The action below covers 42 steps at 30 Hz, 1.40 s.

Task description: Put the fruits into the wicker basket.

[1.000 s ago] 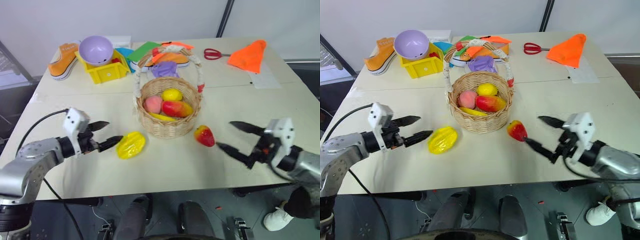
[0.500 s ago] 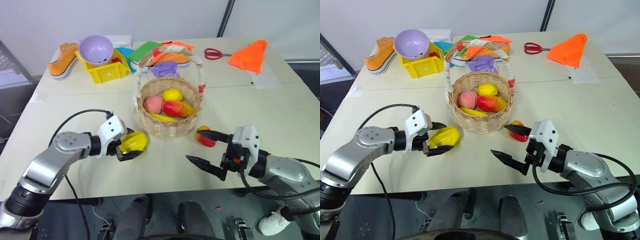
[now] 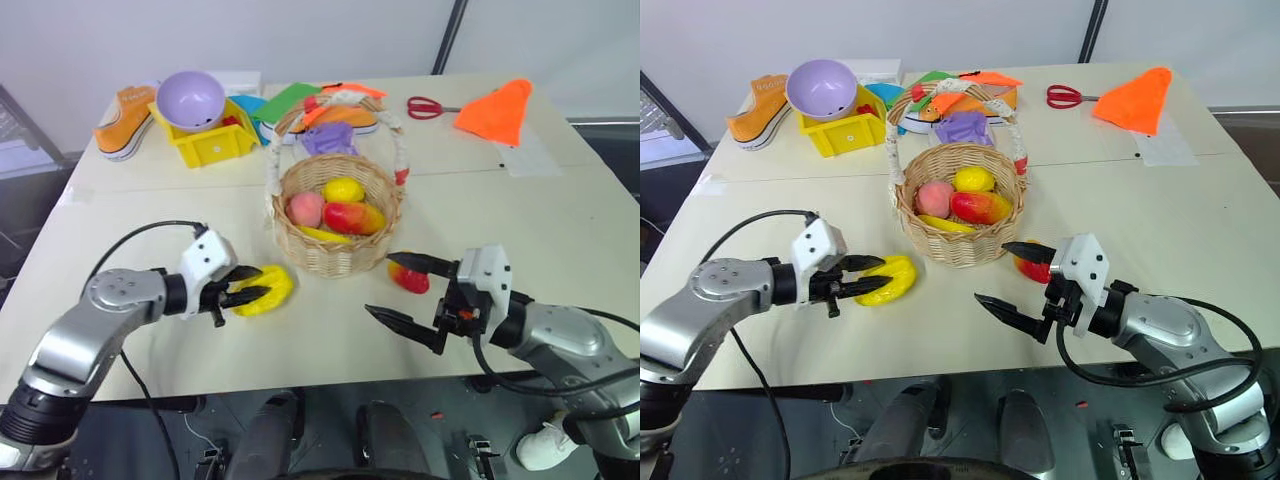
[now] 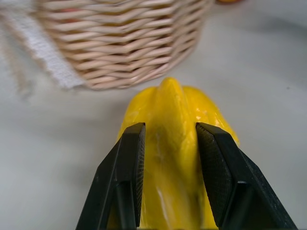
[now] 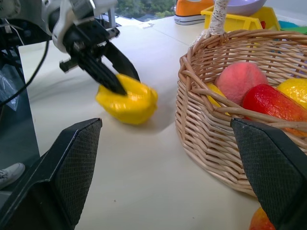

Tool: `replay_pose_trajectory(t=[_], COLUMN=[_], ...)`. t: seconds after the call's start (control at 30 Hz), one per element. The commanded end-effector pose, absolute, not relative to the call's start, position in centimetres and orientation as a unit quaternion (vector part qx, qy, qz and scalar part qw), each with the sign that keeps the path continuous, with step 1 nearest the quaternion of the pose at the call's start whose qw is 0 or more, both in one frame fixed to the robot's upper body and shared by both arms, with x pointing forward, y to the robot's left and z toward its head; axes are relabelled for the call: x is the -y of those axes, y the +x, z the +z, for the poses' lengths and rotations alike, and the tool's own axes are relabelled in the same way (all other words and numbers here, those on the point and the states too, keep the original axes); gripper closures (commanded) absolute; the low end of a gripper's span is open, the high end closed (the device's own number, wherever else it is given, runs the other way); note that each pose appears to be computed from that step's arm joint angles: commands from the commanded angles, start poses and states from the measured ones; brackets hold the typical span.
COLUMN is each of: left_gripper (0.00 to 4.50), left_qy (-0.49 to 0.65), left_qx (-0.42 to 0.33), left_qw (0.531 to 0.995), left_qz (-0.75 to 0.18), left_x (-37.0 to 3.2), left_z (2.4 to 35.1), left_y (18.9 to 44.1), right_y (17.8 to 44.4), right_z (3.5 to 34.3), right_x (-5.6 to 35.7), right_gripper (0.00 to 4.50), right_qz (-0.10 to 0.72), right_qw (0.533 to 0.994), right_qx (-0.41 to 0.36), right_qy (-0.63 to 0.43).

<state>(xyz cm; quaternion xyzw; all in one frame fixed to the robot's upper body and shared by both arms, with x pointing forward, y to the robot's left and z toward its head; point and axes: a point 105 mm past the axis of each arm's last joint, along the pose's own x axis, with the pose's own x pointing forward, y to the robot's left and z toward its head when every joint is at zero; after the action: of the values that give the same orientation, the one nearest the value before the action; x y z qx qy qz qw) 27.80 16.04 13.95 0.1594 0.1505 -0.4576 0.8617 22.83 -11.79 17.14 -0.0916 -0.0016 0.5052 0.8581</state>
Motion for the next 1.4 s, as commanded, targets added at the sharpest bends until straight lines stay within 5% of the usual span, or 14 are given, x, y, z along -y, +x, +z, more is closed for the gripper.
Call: replay_pose_trajectory(t=[0.03, 0.13, 0.43, 0.53, 0.67, 1.23, 1.4], left_gripper=[2.71, 2.71, 2.71, 1.9, 0.05, 0.05, 2.33], left_qy=[0.117, 0.08, 0.097, 0.085, 0.052, 0.023, 0.025], left_qx=[-0.107, -0.082, -0.111, -0.14, -0.166, -0.215, -0.215], left_qw=[0.882, 0.89, 0.884, 0.868, 0.866, 0.855, 0.854], left_qz=[-0.444, -0.442, -0.445, -0.47, -0.469, -0.472, -0.473], left_x=[-17.4, -18.6, -18.9, -18.4, -18.0, -15.0, -15.3], left_z=[17.5, 20.1, 19.9, 18.8, 17.2, 11.9, 12.0], left_y=[28.1, 28.0, 27.8, 26.7, 26.4, 28.5, 28.4], right_y=[22.9, 23.3, 23.6, 23.5, 23.5, 23.7, 23.7], right_z=[18.0, 18.4, 18.3, 18.1, 18.2, 18.3, 18.4], right_x=[11.8, 12.3, 12.5, 12.4, 12.1, 11.2, 11.3], right_gripper=[0.0, 0.0, 0.0, 0.0, 0.0, 0.0, 0.0], right_qz=[0.505, 0.497, 0.492, 0.492, 0.494, 0.496, 0.493], right_qw=[0.856, 0.86, 0.862, 0.862, 0.861, 0.86, 0.862], right_qx=[0.024, 0.028, 0.03, 0.031, 0.035, 0.044, 0.045], right_qy=[-0.105, -0.111, -0.115, -0.115, -0.112, -0.109, -0.111])
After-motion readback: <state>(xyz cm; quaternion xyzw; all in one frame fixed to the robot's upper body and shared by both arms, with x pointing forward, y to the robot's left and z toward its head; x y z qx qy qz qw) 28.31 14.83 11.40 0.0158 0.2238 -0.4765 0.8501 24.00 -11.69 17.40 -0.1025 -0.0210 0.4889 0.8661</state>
